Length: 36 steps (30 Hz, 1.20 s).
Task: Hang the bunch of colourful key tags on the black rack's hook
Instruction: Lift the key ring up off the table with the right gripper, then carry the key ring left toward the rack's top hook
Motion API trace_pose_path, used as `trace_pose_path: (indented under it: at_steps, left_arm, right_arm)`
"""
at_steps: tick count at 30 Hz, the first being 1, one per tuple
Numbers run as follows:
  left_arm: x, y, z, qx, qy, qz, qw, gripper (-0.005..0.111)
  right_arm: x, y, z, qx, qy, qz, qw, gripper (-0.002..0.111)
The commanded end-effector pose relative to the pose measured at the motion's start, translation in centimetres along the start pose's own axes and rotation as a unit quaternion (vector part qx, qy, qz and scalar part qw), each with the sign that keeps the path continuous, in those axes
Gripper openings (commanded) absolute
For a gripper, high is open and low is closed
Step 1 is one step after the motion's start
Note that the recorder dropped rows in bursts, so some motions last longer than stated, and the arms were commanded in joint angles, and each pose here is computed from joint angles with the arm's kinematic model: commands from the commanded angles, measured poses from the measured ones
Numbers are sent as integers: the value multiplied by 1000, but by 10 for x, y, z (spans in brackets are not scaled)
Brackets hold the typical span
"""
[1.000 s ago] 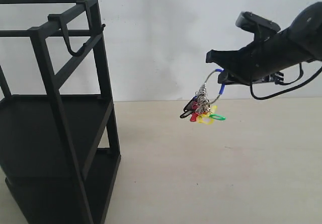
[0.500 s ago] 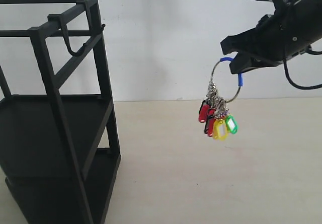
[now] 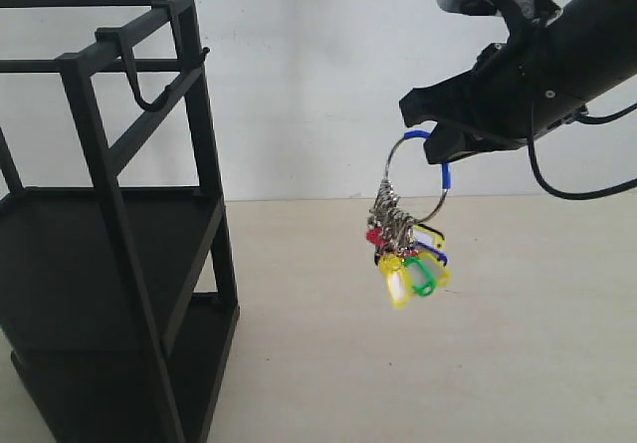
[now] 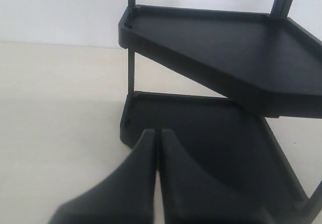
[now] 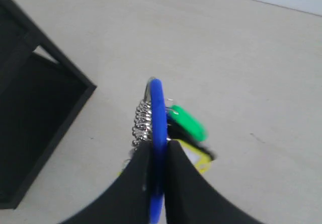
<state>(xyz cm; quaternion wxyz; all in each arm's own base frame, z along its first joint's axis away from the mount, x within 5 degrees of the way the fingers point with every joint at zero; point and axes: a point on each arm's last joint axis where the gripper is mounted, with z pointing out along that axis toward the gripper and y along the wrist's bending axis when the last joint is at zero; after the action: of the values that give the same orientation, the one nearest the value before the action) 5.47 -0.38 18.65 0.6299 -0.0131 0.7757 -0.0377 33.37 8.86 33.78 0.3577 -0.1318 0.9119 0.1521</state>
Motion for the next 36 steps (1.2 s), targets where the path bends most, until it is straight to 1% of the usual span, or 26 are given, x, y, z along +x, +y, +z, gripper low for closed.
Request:
trace_pose_path:
  at_steps: [1,2,3,4,5,6,7,8,9,10,11,12,13,14,15,16,18,19,22,27,36]
  left_arm:
    - [-1,0,0,-1,-5,4,1000,4]
    - [-1,0,0,-1,-5,4,1000,4]
    - [-1,0,0,-1,-5,4,1000,4]
    - [-1,0,0,-1,-5,4,1000,4]
    - [-1,0,0,-1,-5,4,1000,4]
    - [-1,0,0,-1,-5,4,1000,4]
    - [-1,0,0,-1,-5,4,1000,4]
    - [-1,0,0,-1,-5,4,1000,4]
    - [-1,0,0,-1,-5,4,1000,4]
    - [-1,0,0,-1,-5,4,1000,4]
    - [-1,0,0,-1,-5,4,1000,4]
    - [-1,0,0,-1,-5,4,1000,4]
    - [-1,0,0,-1,-5,4,1000,4]
    - [-1,0,0,-1,-5,4,1000,4]
    - [-1,0,0,-1,-5,4,1000,4]
    - [-1,0,0,-1,-5,4,1000,4]
    - [-1,0,0,-1,-5,4,1000,4]
    - [-1,0,0,-1,-5,4,1000,4]
    - [-1,0,0,-1,-5,4,1000,4]
    - [-1,0,0,-1,-5,4,1000,4]
    - [-1,0,0,-1,-5,4,1000,4]
  right_arm:
    - [-5,-2,-7,23,-39,7,999,0]
    - [-6,-8,-8,30,-53,65,996,0]
    - [-3,2,-6,5,-41,-41,998,0]
    - [-1,8,-5,-13,-30,-112,993,0]
    - [-3,-1,-6,2,-45,-7,999,0]
    - [-3,-7,-6,7,-49,48,998,0]
    - [0,0,-5,-11,-32,-50,998,0]
    - [2,5,-7,-17,-22,-99,995,0]
    - [0,-3,-9,1,-36,-10,999,0]
    - [0,-4,-12,-1,-41,23,999,0]
    - [4,9,-12,-35,-20,-93,995,0]
    - [5,15,-16,-37,-20,-147,988,0]
    - [0,6,-20,-5,-42,-37,998,0]
    - [-1,-1,-22,13,-48,23,998,0]
    - [2,7,-22,-8,-32,-46,998,0]
    - [6,19,-24,-41,-12,-113,993,0]
    - [6,24,-31,-55,-18,-53,997,0]
    - [6,26,-35,-62,-20,-41,997,0]
    - [6,41,-49,-93,-36,-65,993,0]
    - [7,69,-70,-120,-66,-93,986,0]
    - [8,106,-74,-157,-97,-116,976,0]
